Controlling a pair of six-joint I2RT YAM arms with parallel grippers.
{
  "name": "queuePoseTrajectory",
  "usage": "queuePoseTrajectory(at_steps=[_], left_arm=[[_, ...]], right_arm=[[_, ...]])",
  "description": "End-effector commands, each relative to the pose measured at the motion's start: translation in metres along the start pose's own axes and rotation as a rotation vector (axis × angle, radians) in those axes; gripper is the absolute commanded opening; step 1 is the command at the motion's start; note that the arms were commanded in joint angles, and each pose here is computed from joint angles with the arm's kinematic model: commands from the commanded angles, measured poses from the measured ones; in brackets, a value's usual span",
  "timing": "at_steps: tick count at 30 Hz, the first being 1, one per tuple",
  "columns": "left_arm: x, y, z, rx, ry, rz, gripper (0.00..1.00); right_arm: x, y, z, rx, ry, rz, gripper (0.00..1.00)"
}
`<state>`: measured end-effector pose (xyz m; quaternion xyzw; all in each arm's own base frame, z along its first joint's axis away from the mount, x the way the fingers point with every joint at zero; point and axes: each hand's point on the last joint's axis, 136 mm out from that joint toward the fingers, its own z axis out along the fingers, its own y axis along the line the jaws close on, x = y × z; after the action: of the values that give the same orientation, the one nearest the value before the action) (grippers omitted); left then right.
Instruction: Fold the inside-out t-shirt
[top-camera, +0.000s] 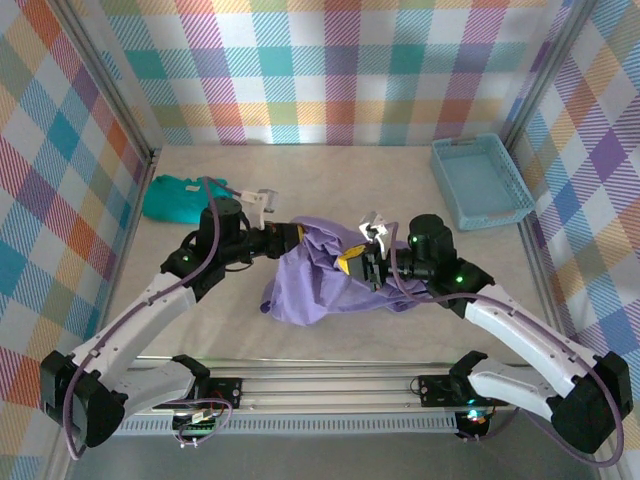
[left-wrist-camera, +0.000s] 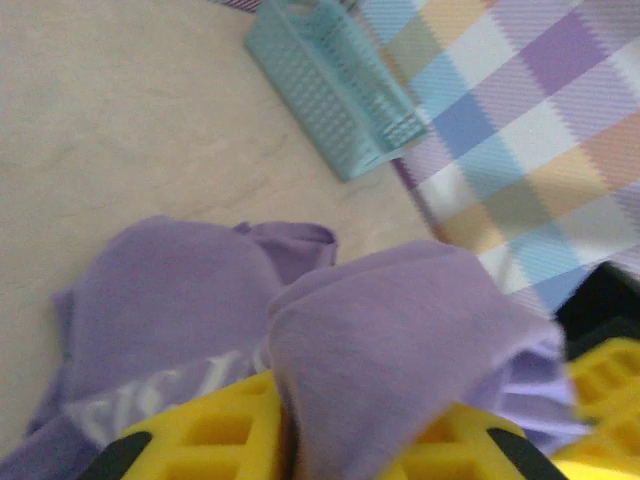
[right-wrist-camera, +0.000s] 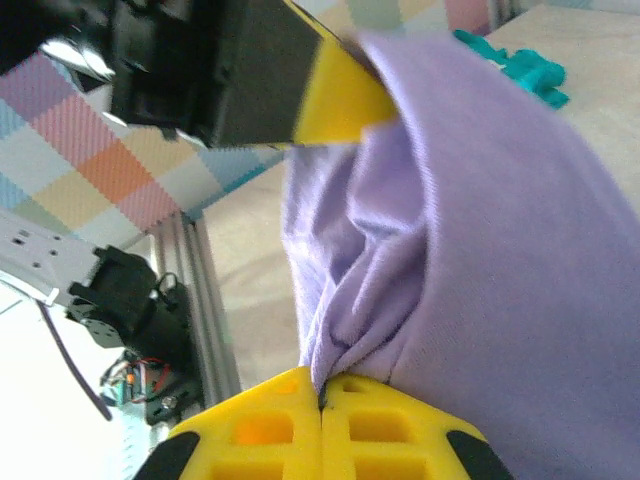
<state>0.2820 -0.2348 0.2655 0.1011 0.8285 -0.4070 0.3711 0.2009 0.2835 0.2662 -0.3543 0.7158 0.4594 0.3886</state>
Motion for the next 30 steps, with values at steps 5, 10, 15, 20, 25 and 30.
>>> queuePoseTrajectory(at_steps=[5, 10, 15, 20, 25, 30], left_arm=[[0.001, 0.029, -0.025, -0.273, -0.003, 0.072, 0.53], [0.024, 0.012, -0.033, -0.282, 0.061, 0.156, 0.60], [0.067, -0.024, -0.011, -0.097, 0.210, 0.235, 0.55], [0.079, -0.042, 0.015, -0.015, 0.252, 0.249, 0.57], [0.073, -0.035, 0.031, -0.055, 0.244, 0.268, 0.56], [0.075, -0.022, 0.041, -0.112, 0.262, 0.288, 0.48]], right_arm=[[-0.021, -0.004, 0.008, -0.021, -0.053, 0.071, 0.00], [-0.021, -0.013, 0.010, 0.018, -0.051, 0.108, 0.00], [-0.019, -0.018, 0.012, 0.040, -0.039, 0.118, 0.00], [-0.016, -0.020, 0.012, 0.051, -0.024, 0.118, 0.00], [-0.012, -0.020, 0.010, 0.059, -0.013, 0.113, 0.00], [-0.011, -0.020, 0.007, 0.070, -0.007, 0.099, 0.00]])
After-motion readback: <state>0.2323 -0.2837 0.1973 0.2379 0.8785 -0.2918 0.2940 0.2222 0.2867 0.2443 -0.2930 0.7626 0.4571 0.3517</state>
